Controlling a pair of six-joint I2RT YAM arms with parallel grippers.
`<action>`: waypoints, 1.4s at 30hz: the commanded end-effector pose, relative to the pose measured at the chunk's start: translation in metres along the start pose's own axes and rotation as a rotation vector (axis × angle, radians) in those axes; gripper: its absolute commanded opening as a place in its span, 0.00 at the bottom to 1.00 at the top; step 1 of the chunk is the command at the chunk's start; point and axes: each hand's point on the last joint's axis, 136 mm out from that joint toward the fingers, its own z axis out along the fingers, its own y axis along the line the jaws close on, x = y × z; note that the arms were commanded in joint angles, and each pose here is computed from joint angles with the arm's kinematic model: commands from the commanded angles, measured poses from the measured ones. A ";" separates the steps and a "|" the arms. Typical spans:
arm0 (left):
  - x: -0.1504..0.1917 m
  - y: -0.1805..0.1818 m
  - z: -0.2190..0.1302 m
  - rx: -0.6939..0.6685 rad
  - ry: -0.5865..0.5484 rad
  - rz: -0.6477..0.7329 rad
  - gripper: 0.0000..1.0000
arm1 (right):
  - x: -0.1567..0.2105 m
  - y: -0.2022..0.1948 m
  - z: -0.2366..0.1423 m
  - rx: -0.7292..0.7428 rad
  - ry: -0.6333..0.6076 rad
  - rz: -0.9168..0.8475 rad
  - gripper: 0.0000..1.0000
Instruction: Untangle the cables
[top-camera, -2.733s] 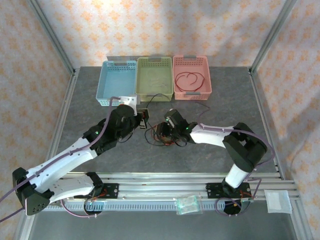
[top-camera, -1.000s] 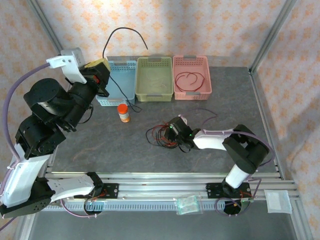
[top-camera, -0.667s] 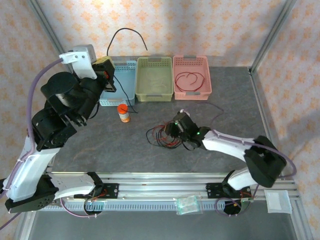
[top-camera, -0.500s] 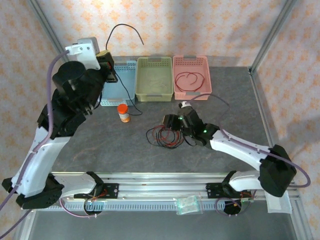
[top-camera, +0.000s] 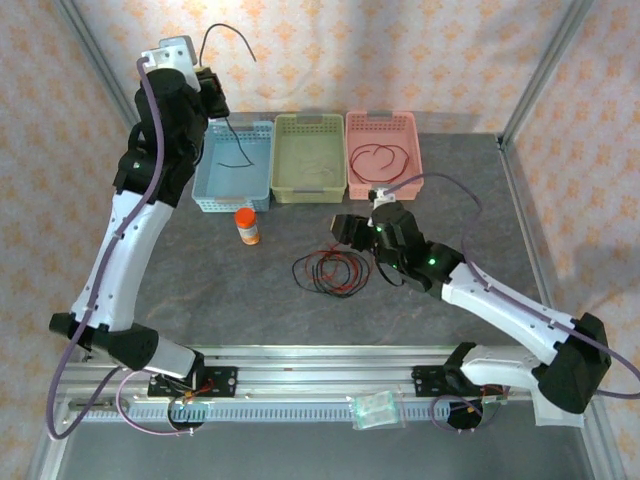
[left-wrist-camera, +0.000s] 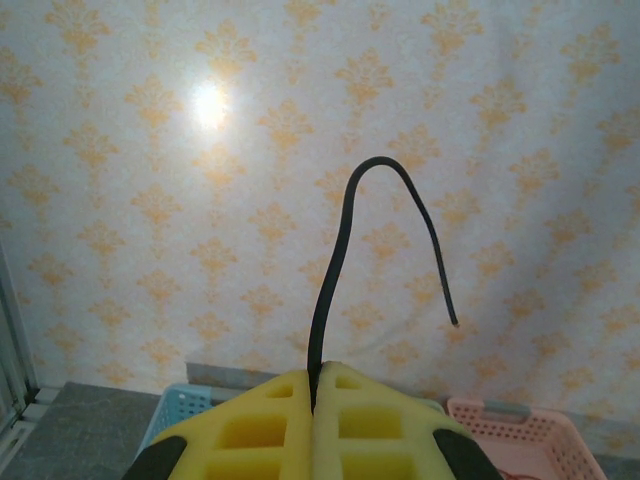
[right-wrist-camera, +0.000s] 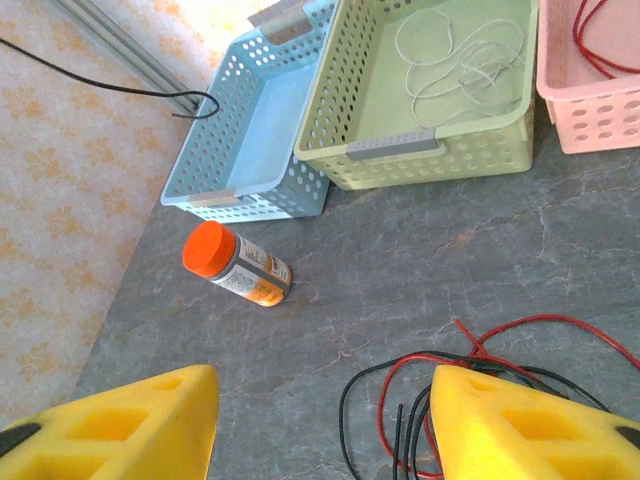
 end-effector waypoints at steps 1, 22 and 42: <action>-0.019 0.008 0.023 0.022 -0.073 -0.001 0.00 | -0.007 -0.003 -0.007 0.025 -0.024 -0.012 0.58; 0.242 0.105 0.179 -0.189 0.467 -0.090 0.00 | 0.016 -0.029 -0.007 0.102 0.018 0.049 0.57; 0.384 0.154 0.195 -0.357 0.728 -0.062 0.43 | 0.069 -0.046 -0.003 0.037 0.127 0.067 0.57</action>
